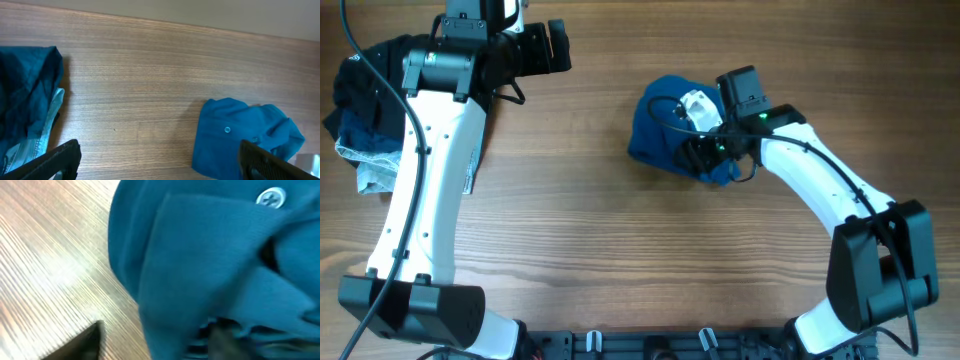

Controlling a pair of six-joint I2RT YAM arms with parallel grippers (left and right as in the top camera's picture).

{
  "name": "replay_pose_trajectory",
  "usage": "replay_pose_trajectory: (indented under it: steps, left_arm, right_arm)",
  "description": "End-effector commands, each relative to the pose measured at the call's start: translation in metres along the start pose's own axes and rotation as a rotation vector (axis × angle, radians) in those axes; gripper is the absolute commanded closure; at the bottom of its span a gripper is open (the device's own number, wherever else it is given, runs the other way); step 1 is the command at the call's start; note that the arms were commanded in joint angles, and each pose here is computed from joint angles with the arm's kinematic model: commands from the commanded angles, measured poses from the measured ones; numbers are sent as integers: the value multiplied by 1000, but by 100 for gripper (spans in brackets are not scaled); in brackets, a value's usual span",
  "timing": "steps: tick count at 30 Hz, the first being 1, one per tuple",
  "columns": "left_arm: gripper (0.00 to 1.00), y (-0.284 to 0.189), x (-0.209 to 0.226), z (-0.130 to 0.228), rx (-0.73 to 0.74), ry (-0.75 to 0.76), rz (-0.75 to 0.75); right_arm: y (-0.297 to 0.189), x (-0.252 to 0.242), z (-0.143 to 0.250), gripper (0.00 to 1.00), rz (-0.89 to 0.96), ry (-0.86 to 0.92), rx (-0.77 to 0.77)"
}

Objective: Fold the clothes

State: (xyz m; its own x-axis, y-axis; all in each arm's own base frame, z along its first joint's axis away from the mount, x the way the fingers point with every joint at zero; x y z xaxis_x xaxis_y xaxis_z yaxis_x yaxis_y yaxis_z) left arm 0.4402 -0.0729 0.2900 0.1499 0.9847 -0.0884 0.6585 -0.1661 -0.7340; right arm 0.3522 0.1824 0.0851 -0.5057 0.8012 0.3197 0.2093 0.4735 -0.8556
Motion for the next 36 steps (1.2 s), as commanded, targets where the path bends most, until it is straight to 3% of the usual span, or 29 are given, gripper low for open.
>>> replay_pose_trajectory:
  steps: [1,2,7,10,17,18,25,30,34,36]
  left_arm:
    - [0,6,3,3,15,-9,-11]
    - [0,6,3,3,17,-9,-11]
    - [0,6,3,5,25,-9,-12]
    - [0,6,3,6,28,-10,-12]
    - [0,6,3,6,28,-9,-12]
    - [0,6,3,6,28,-9,-12]
    - [0,6,4,9,40,-10,-13]
    - [0,6,4,9,40,-10,-13]
    - [0,6,4,10,47,-11,-13]
    - [0,6,3,13,58,-12,-10]
  right_arm:
    - [6,-8,4,89,22,109,10]
    - [3,-11,3,96,32,133,2]
    - [-40,-17,0,96,36,257,-45]
    - [-55,-10,17,96,23,324,7]
    - [-38,-33,67,96,171,501,179]
    - [-33,-43,77,92,227,543,205]
    - [-13,-91,97,89,293,722,238]
    - [-26,-96,68,44,252,722,136]
    - [-54,-95,45,21,212,733,35]
    - [-66,-100,43,19,206,763,-2]
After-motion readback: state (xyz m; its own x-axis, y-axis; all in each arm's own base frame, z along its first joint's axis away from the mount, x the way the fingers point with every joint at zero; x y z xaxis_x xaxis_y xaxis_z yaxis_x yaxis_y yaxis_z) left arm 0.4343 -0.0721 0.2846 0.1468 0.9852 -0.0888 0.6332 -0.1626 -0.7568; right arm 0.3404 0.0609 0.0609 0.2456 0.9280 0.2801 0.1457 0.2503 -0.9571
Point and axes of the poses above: each gripper's point midway between its finger pads, its own y axis out along the fingers, its own x axis along the line the jaws close on, z = x × y, the point moved 1 cm from there along -y, back along the fingers, and after that the axes turned 10 degrees about y, right-handed, at the moved point
